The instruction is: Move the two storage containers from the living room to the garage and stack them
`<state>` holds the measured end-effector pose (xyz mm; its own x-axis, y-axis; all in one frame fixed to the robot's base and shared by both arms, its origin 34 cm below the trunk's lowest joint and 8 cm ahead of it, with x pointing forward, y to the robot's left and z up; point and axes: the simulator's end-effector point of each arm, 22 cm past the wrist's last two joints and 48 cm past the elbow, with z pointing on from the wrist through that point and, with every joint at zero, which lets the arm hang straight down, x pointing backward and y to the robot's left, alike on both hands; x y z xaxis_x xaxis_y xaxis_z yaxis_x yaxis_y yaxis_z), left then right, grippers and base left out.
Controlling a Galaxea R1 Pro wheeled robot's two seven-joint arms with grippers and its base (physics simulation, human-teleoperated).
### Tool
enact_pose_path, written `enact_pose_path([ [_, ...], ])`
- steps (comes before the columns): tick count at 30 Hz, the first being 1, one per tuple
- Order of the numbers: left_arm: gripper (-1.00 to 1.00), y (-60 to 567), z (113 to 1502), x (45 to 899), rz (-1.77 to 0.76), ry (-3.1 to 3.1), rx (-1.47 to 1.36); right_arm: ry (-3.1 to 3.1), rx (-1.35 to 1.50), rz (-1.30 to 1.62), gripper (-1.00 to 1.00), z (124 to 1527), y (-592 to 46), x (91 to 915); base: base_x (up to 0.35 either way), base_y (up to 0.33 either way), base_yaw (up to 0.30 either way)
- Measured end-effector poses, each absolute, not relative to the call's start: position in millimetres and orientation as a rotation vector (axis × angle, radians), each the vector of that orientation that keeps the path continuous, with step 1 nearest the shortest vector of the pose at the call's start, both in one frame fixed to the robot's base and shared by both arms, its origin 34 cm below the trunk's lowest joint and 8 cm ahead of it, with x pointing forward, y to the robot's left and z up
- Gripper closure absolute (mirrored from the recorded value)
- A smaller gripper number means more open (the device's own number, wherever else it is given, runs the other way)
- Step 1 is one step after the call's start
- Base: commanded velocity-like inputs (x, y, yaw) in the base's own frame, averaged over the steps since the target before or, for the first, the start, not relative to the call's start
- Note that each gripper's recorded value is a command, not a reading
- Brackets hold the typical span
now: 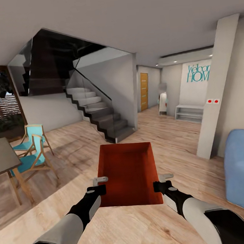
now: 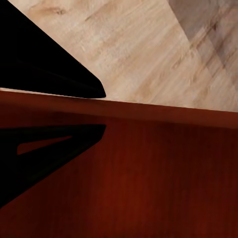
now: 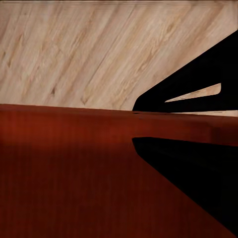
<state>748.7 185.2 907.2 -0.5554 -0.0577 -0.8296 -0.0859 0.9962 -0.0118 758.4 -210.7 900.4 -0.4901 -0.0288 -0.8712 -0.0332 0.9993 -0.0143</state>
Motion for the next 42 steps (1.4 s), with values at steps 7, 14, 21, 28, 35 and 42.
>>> enact_pose_path([
  [7,1.0,185.3,907.0,748.7,0.037,2.161,-0.1,2.084,-0.043,0.005,1.0,900.3,-210.6,758.3,0.322,0.0,-0.285],
  [14,1.0,185.6,907.0,748.7,0.037,2.161,-0.1,2.084,-0.043,0.005,1.0,900.2,-210.4,758.3,0.322,0.0,-0.285],
  [21,1.0,185.2,907.0,748.6,0.037,2.161,-0.1,2.084,-0.043,0.006,1.0,900.3,-210.7,758.3,0.322,0.0,-0.285],
  [28,1.0,185.2,906.8,748.5,0.037,2.162,-0.1,2.085,-0.044,0.006,1.0,900.2,-210.7,758.3,0.322,0.0,-0.285],
  [35,1.0,185.3,906.8,748.5,0.037,2.163,-0.1,2.085,-0.043,0.006,1.0,900.0,-210.6,758.1,0.322,0.0,-0.234],
  [42,1.0,185.4,907.0,748.6,0.037,2.161,-0.1,2.084,-0.043,0.006,1.0,900.3,-210.5,758.3,0.322,0.0,-0.021],
])
